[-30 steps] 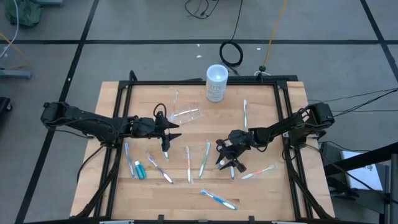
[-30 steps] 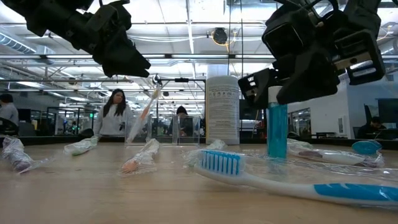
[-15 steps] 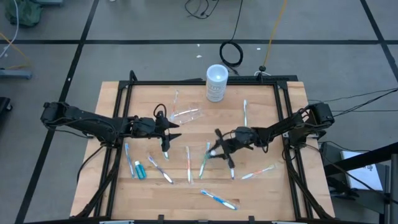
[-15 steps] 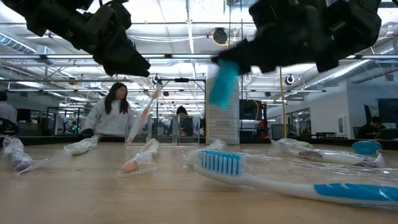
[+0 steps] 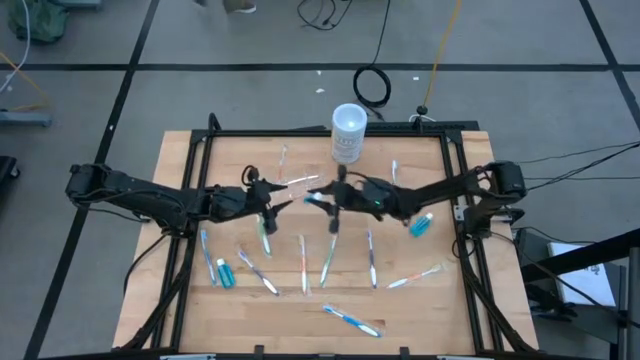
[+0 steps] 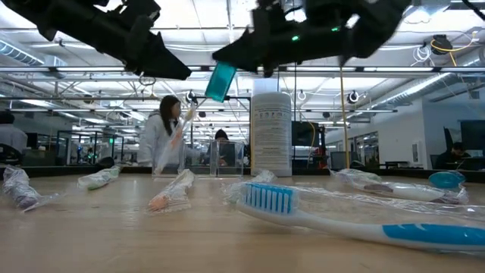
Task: Pick & Place toothbrushing station
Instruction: Put the middle blue mouthwash bottle into the transparent organizer, then put the right green toothbrush into the transparent organizer
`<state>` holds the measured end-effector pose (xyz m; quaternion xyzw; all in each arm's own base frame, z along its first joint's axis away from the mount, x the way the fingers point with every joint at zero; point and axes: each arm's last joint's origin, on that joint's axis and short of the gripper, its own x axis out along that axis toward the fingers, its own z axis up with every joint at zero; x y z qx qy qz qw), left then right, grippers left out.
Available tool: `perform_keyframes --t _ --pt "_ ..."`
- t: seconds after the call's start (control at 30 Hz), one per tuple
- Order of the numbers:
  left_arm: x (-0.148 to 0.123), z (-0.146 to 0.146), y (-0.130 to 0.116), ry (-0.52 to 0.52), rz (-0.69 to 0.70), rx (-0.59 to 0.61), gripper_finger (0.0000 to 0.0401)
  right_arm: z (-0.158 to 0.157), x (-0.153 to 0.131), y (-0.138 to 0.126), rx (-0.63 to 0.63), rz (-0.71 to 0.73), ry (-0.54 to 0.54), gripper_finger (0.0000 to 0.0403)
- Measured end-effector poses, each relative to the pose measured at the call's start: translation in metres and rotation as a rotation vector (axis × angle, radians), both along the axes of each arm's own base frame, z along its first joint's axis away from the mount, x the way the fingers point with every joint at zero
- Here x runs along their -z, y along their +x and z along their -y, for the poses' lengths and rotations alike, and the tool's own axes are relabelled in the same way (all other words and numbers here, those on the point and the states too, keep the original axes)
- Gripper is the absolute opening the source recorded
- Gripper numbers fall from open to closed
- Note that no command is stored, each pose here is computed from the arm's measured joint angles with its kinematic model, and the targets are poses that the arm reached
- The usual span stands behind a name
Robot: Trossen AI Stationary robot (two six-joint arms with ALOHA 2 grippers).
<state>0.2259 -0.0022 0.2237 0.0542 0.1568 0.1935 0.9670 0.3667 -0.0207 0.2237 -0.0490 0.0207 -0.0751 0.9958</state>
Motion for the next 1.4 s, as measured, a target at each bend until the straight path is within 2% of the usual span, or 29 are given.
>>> perform_keyframes --t 0.23,0.43,0.77,0.9,1.27,1.4 --pt "-0.014 -0.001 -0.012 0.107 0.037 -0.202 0.0207 0.028 0.029 0.047 0.066 -0.071 -0.013 0.0085" --pt "-0.012 0.003 -0.020 0.105 -0.011 -0.194 0.0207 0.060 0.040 0.063 0.183 -0.104 0.039 0.0089" --pt "-0.009 0.004 -0.020 0.089 -0.030 -0.188 0.0207 0.085 0.056 0.056 0.254 -0.229 0.150 0.0092" --pt "-0.009 0.004 -0.020 0.088 -0.029 -0.188 0.0207 0.084 0.055 0.057 0.187 -0.229 0.163 0.0104" --pt "-0.009 0.004 -0.020 0.086 -0.029 -0.188 0.0207 0.085 0.058 0.055 0.186 -0.260 0.163 0.0159" --pt "-0.009 0.004 -0.020 0.086 -0.029 -0.188 0.0207 0.085 0.055 0.055 0.177 -0.273 0.115 0.0171"
